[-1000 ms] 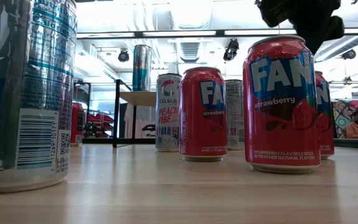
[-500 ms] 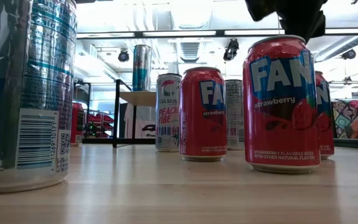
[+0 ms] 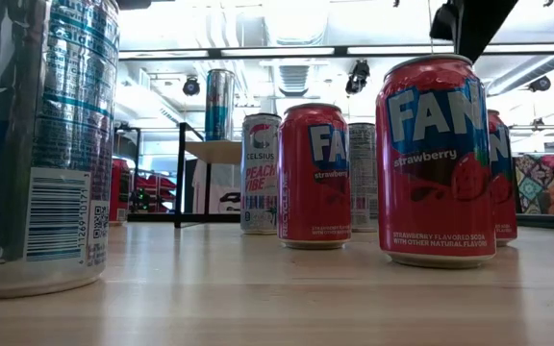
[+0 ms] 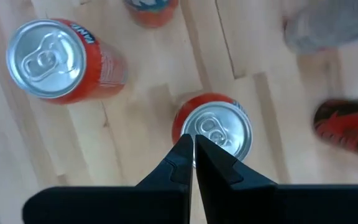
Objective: Place canned beverage on shelf
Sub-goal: Put the middle right red soda can on the shelf
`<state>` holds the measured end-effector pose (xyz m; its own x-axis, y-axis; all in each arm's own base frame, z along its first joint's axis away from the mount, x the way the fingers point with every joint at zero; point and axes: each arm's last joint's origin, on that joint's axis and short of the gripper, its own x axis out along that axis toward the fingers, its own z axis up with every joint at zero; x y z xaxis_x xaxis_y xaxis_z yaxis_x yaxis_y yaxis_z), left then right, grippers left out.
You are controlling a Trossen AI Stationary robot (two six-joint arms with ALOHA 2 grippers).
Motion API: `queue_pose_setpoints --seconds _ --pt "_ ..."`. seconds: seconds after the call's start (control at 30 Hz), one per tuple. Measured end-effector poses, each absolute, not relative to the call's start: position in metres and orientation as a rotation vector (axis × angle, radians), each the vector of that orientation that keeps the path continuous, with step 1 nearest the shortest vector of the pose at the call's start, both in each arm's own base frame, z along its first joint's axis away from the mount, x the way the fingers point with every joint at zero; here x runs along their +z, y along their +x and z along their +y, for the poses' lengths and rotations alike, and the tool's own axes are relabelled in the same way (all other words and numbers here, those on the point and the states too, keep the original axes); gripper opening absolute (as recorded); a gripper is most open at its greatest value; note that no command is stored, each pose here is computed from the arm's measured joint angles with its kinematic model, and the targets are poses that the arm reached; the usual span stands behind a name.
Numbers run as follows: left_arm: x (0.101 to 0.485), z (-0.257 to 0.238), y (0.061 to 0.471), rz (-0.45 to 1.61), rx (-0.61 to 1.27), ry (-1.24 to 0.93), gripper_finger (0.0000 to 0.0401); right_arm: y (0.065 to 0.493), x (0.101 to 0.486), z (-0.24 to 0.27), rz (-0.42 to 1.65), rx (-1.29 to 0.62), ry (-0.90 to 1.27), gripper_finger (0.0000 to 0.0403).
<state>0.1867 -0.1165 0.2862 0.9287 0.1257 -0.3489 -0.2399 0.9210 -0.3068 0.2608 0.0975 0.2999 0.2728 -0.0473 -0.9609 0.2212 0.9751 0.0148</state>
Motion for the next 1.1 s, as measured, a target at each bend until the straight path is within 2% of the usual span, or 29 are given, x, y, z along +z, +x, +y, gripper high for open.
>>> queue_pose_setpoints --seconds 0.47,0.73,0.93,1.1 --pt "0.295 -0.09 0.189 0.31 0.283 -0.063 0.0261 0.274 0.313 0.102 0.99 -0.123 -0.078 0.0009" --pt "0.297 -0.088 0.187 0.316 0.271 0.0 0.0261 0.261 0.305 0.105 0.982 -0.139 -0.017 0.0009" --pt "0.297 -0.087 0.187 0.305 0.316 0.013 0.0261 0.237 0.311 0.112 0.888 -0.148 0.056 0.0009" --pt "0.297 -0.086 0.187 0.295 0.355 0.019 0.0261 0.226 0.301 0.117 0.907 -0.164 0.111 0.0009"
